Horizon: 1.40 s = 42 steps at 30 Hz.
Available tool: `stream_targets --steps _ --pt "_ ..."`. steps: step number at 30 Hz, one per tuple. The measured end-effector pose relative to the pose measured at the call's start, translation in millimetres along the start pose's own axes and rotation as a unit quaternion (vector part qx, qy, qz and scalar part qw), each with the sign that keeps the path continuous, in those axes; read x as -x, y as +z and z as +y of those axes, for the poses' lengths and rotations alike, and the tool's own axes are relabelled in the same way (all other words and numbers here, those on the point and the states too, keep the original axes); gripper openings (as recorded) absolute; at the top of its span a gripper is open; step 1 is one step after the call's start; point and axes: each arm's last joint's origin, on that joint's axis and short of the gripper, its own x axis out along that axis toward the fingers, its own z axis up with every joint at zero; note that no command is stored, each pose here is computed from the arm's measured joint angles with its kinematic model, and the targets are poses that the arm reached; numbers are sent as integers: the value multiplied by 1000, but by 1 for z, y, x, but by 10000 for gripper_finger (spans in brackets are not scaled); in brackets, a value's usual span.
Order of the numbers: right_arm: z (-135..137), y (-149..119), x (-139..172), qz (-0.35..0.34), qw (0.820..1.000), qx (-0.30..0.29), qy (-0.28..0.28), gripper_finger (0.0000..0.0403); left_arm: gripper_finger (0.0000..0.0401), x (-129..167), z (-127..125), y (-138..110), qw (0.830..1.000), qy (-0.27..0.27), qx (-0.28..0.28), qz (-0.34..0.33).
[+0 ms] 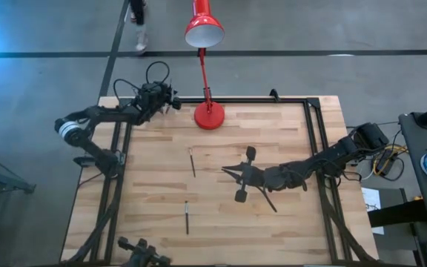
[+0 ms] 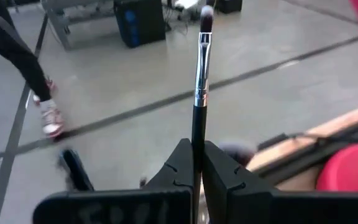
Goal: Pick & Place Makeup Supplies
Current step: Put the makeup brush into the transparent organizer
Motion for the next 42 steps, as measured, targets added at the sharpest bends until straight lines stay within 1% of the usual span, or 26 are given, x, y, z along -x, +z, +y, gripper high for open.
stream_targets --steps 4,9,12,16,20,22,24,25,27,29,31,36,38,42 --pt "0 0 0 0 1000 0 1 18 11 1 1 -6 999 -4 0 33" --pt "0 0 0 0 1000 0 2 18 60 7 3 -3 999 -6 -4 50" --pt "0 0 0 0 1000 0 3 18 81 12 5 -2 998 -5 -7 59" --pt "0 0 0 0 1000 0 3 18 87 23 8 5 998 -6 -12 63" --pt "0 -2 0 8 1000 3 4 18 76 41 12 14 997 -14 -21 67" --pt "0 -4 0 17 1000 1 4 18 64 53 11 17 997 -36 -23 70" --pt "0 -5 0 23 1000 1 4 18 48 66 7 19 994 -70 -29 77" --pt "0 -5 0 24 1000 2 4 18 39 72 4 19 993 -89 -32 76" --pt "0 -6 0 24 1000 2 4 18 21 86 -5 15 986 -145 -44 73" --pt "0 -6 0 24 1000 2 4 18 6 99 -17 8 974 -209 -58 71" --pt "0 -6 0 24 1000 1 4 18 3 113 -29 -2 959 -263 -72 74" --pt "0 -8 0 33 999 -5 4 18 0 143 -58 -37 919 -360 -124 103" --pt "0 -8 0 35 999 -5 4 18 2 152 -67 -50 907 -379 -137 120" --pt "0 -8 0 35 999 -5 4 18 10 159 -76 -65 915 -355 -124 150"
